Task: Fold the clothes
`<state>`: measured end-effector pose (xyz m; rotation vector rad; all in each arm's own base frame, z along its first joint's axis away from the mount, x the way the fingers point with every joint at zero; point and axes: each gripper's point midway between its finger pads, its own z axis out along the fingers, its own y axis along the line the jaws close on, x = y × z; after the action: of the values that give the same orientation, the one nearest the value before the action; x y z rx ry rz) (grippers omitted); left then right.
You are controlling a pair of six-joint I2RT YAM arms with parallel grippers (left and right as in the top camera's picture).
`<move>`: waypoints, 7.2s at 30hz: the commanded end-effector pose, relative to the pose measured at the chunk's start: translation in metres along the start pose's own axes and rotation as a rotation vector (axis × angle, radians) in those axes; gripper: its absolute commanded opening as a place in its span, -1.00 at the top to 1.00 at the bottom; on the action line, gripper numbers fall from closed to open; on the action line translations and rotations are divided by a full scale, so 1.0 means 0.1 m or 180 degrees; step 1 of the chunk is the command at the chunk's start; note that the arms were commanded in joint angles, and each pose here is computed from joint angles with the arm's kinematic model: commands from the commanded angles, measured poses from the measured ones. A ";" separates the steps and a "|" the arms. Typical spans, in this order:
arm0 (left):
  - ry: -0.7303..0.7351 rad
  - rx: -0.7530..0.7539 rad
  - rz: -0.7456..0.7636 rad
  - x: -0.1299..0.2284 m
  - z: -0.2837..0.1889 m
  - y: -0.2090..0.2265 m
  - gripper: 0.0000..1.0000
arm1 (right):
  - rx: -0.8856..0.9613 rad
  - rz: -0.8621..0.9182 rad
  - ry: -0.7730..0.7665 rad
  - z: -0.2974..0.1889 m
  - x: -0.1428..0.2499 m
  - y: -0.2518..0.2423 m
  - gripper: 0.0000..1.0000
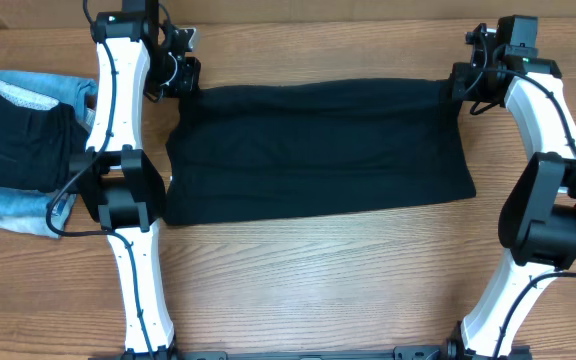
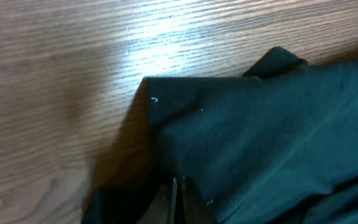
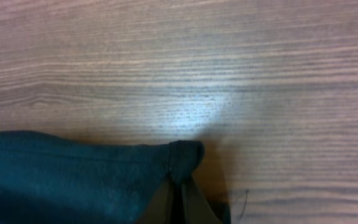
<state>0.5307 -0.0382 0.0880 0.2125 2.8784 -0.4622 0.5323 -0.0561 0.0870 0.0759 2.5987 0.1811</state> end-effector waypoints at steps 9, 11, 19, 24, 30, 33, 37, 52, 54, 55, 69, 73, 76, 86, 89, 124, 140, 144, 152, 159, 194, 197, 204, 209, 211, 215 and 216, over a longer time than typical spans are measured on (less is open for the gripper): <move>0.0089 -0.0116 -0.1016 0.31 -0.83 -0.19 0.92 | -0.0140 0.0026 0.0082 -0.49 0.04 0.14 0.92; 0.0188 -0.0164 -0.1136 0.40 -0.84 -0.18 0.92 | -0.0143 0.0048 0.0152 -0.55 0.10 0.15 0.92; 0.0544 -0.0428 -0.1385 0.66 -0.72 -0.15 0.92 | 0.0110 0.0141 0.0662 -0.60 0.49 0.02 0.92; 0.1149 -0.0460 -0.1471 1.06 -0.35 -0.22 0.92 | 0.0140 0.0194 0.0905 -0.65 0.67 0.02 0.92; 0.1414 -0.0226 -0.1470 1.25 -0.24 -0.36 0.92 | 0.0475 0.0432 0.1133 -0.63 0.91 -0.15 0.92; 0.1335 -0.0233 -0.1429 1.23 -0.33 -0.38 0.92 | 0.0476 0.0457 0.1246 -0.53 1.09 -0.18 0.92; 0.1262 -0.0619 -0.1413 1.25 -0.44 -0.21 0.92 | 0.0473 0.0481 0.1423 -0.45 1.32 -0.18 0.92; 0.1768 -0.0839 -0.1345 1.77 -0.40 -0.18 0.92 | 0.0487 0.0513 0.1670 -0.20 1.69 -0.23 0.92; 0.1933 -0.0900 -0.1355 1.91 -0.35 -0.15 0.92 | 0.0483 0.0525 0.1758 -0.16 1.76 -0.23 0.92; 0.2027 -0.0995 -0.1360 2.00 -0.34 -0.10 0.92 | 0.0483 0.0529 0.1796 -0.18 1.78 -0.22 0.92; 0.1780 -0.1246 -0.1372 1.86 -0.32 0.06 0.04 | 0.0483 0.0667 0.1537 -0.68 1.08 -0.15 0.00; 0.1422 -0.0855 -0.1317 1.50 -0.45 -0.23 0.10 | -0.0192 0.0800 0.1609 -0.81 1.01 0.31 0.35; 0.1533 -0.0510 -0.1148 1.54 -0.29 -0.48 0.92 | -0.0271 0.0773 0.1753 -0.77 1.14 0.44 0.92; 0.1967 -0.0072 -0.0995 2.14 0.48 -0.74 0.92 | -0.0274 0.0705 0.2038 -0.05 2.12 0.47 0.92; 0.2167 -0.0599 -0.0972 2.41 0.51 -0.45 0.92 | 0.0365 0.0503 0.2162 -0.06 2.30 0.11 0.92; 0.0596 -0.0413 -0.1162 0.83 -0.19 -0.48 0.83 | -0.0495 0.0934 0.1401 -0.44 1.01 0.57 0.92; 0.0748 -0.0550 -0.0746 1.10 0.23 -0.47 0.74 | -0.0957 -0.0191 0.1323 0.20 1.62 1.30 0.91; 0.0408 -0.0450 -0.0456 0.85 -0.14 -0.80 0.64 | -0.0959 -0.0196 0.1272 0.21 1.59 1.30 0.66; 0.0882 -0.0683 0.1235 1.22 0.25 -1.43 0.24 | -0.0958 -0.0198 0.1281 0.21 1.60 1.31 0.58; 0.0946 -0.0483 0.2013 1.28 0.39 -1.54 0.14 | -0.0949 -0.0188 0.1329 0.20 1.63 1.30 0.56; 0.0879 0.0102 0.3327 1.34 0.79 -1.84 0.03 | -0.0764 -0.0228 0.1322 0.23 1.63 1.20 0.42; 0.0884 0.0115 0.3368 1.35 0.79 -1.84 0.01 | -0.0766 -0.0232 0.1302 0.23 1.61 1.20 0.42; 0.0951 0.0174 0.3451 1.40 0.86 -1.83 -0.10 | -0.0767 -0.0238 0.1278 0.24 1.60 1.20 0.41; 0.1027 0.0226 0.3434 1.45 0.97 -1.82 0.22 | -0.0767 -0.0238 0.1277 0.24 1.60 1.20 0.39; 0.1031 0.0230 0.3433 1.45 0.97 -1.83 0.42 | -0.0754 -0.0242 0.1272 0.24 1.59 1.20 0.38; 0.1093 0.0240 0.3399 1.49 0.93 -1.82 0.92 | -0.0708 -0.0248 0.1271 0.25 1.59 1.17 0.32; 0.1102 0.0230 0.3341 1.48 0.89 -1.83 0.91 | -0.0708 -0.0247 0.1272 0.25 1.59 1.17 0.32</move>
<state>0.3800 -0.2173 0.0224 1.8024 2.5130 -0.2798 0.4069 0.0930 0.0062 -0.1716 2.9362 0.6327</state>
